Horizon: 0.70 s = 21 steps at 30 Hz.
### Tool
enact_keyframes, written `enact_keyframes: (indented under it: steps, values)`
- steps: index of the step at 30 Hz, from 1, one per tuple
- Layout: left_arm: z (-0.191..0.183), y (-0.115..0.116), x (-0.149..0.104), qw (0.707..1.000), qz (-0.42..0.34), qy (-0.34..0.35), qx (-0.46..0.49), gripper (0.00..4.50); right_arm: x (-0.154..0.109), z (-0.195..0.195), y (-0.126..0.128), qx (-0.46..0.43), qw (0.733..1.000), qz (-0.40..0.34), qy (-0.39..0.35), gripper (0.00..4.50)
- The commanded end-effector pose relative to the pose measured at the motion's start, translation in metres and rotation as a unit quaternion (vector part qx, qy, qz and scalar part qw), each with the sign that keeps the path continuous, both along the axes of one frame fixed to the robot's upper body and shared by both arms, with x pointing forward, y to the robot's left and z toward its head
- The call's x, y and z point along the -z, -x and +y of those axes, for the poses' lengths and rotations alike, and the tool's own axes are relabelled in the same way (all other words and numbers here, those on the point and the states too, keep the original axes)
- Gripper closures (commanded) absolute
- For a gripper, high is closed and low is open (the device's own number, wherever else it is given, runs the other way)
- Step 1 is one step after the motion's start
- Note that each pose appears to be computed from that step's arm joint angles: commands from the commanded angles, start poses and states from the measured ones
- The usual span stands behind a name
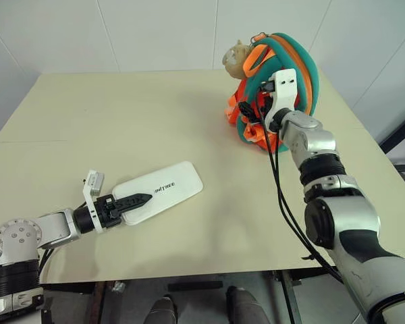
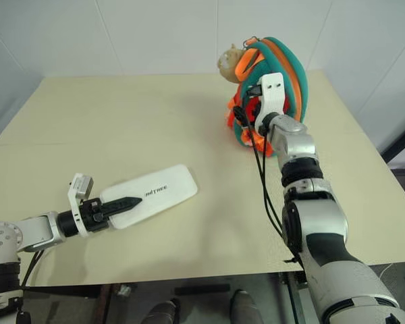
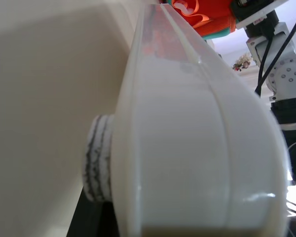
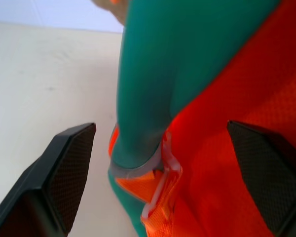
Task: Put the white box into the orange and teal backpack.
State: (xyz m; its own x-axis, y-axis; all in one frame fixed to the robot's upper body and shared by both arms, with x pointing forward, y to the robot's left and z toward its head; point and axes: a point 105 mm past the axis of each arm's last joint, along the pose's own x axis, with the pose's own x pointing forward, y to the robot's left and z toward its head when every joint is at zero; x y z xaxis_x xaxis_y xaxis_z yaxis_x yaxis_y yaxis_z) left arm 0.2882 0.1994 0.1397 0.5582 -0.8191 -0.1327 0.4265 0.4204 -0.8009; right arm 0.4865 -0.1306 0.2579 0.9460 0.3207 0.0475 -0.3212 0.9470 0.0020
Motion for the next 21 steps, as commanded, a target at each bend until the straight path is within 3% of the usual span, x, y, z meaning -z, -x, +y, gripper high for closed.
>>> enact_keyframes:
  steps: [1,7,10,13,21]
  values:
    - [0.005,-0.001,-0.011,1.000,-0.025,0.013,-0.008,3.14,-0.018,0.010,-0.001,-0.007,0.999,-0.037,-0.035,0.00]
    - [0.003,0.000,-0.009,0.999,-0.026,0.013,-0.011,3.14,-0.024,0.037,0.001,-0.038,0.995,-0.060,-0.065,0.00]
    - [0.002,-0.001,-0.009,0.999,-0.030,0.013,-0.013,3.14,-0.018,0.057,0.004,-0.067,0.995,-0.073,-0.006,0.00]
    - [0.002,-0.003,-0.013,0.999,-0.039,0.018,-0.020,3.14,-0.018,0.079,0.010,-0.101,0.991,-0.085,-0.005,0.63]
    - [0.002,0.001,-0.010,0.999,-0.038,0.017,-0.030,3.14,-0.005,0.093,0.012,-0.111,0.990,-0.083,0.007,3.41]
